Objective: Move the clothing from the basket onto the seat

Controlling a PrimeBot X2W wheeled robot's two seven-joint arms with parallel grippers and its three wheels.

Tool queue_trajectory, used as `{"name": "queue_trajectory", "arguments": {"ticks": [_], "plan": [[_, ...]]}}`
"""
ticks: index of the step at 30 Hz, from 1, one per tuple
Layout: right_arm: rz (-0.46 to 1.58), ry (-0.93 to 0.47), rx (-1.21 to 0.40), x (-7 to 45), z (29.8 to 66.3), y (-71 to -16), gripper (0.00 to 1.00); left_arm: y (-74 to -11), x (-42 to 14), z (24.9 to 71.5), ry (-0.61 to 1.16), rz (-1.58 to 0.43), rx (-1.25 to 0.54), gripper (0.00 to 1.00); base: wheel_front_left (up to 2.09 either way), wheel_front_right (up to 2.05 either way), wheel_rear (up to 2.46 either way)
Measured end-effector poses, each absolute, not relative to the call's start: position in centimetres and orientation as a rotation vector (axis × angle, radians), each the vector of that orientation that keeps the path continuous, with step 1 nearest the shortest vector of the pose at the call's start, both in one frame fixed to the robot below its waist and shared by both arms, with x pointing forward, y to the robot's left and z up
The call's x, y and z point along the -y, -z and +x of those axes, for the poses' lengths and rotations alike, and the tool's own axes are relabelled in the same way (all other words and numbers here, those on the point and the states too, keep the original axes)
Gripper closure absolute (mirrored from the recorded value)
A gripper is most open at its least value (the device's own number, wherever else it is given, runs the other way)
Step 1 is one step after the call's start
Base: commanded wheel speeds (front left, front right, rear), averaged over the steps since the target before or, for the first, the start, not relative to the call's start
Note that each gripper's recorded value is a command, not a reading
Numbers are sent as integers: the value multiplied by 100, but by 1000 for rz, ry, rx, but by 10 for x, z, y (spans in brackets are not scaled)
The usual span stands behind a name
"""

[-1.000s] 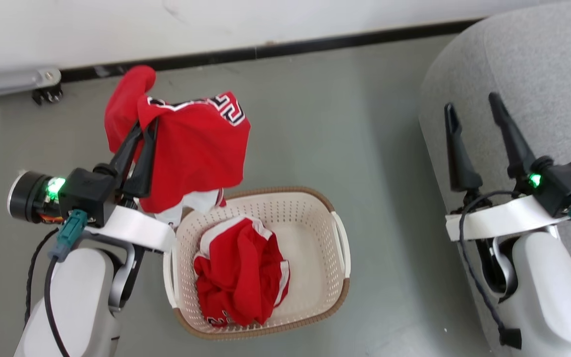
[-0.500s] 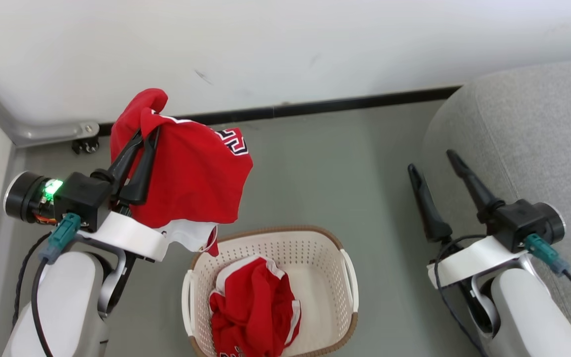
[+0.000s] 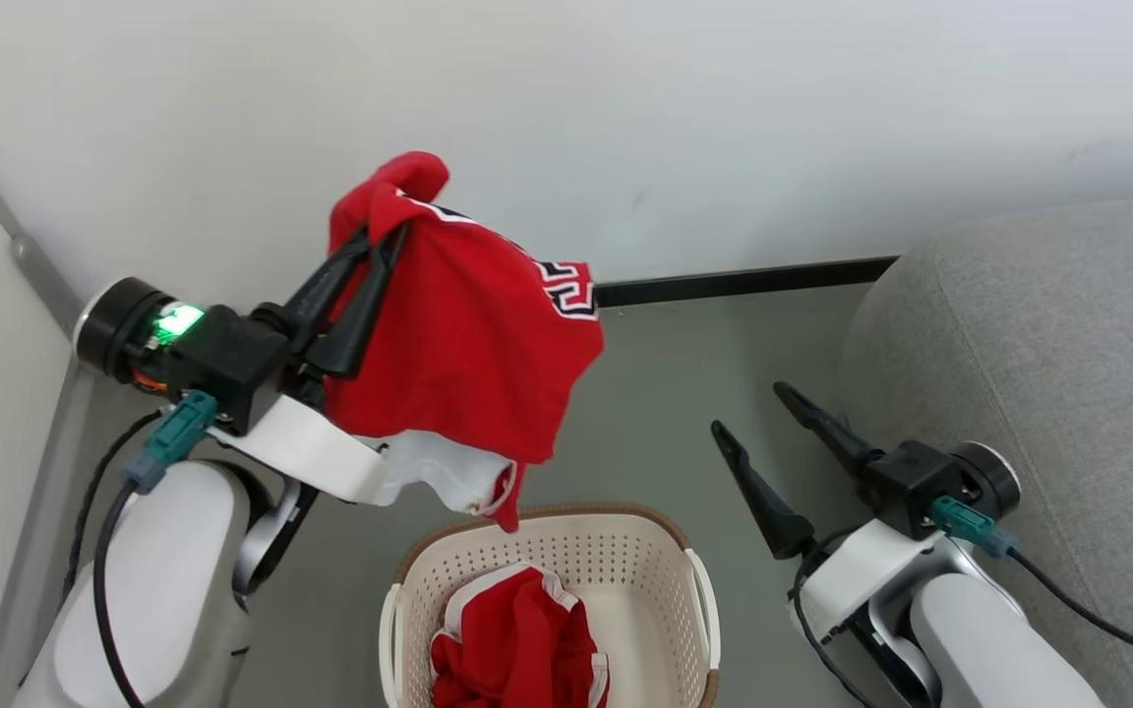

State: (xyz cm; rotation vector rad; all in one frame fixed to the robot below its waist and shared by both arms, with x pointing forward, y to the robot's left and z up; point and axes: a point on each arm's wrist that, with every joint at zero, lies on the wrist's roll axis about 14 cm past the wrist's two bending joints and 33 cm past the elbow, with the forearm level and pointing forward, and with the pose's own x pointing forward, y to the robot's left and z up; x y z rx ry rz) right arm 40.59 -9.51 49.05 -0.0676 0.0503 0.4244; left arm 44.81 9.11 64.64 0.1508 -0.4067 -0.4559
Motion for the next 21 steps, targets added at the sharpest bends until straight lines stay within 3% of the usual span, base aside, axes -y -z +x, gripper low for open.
{"name": "queue_trajectory", "arguments": {"ticks": [15, 21], "plan": [[-179, -632, -86, 47, 396, -502, 0, -666, -58, 418, 569, 132, 454, 100, 0, 0, 0], [-185, -656, -138, 45, 395, -493, 0, -664, -52, 413, 599, 120, 442, 100, 0, 0, 0]]}}
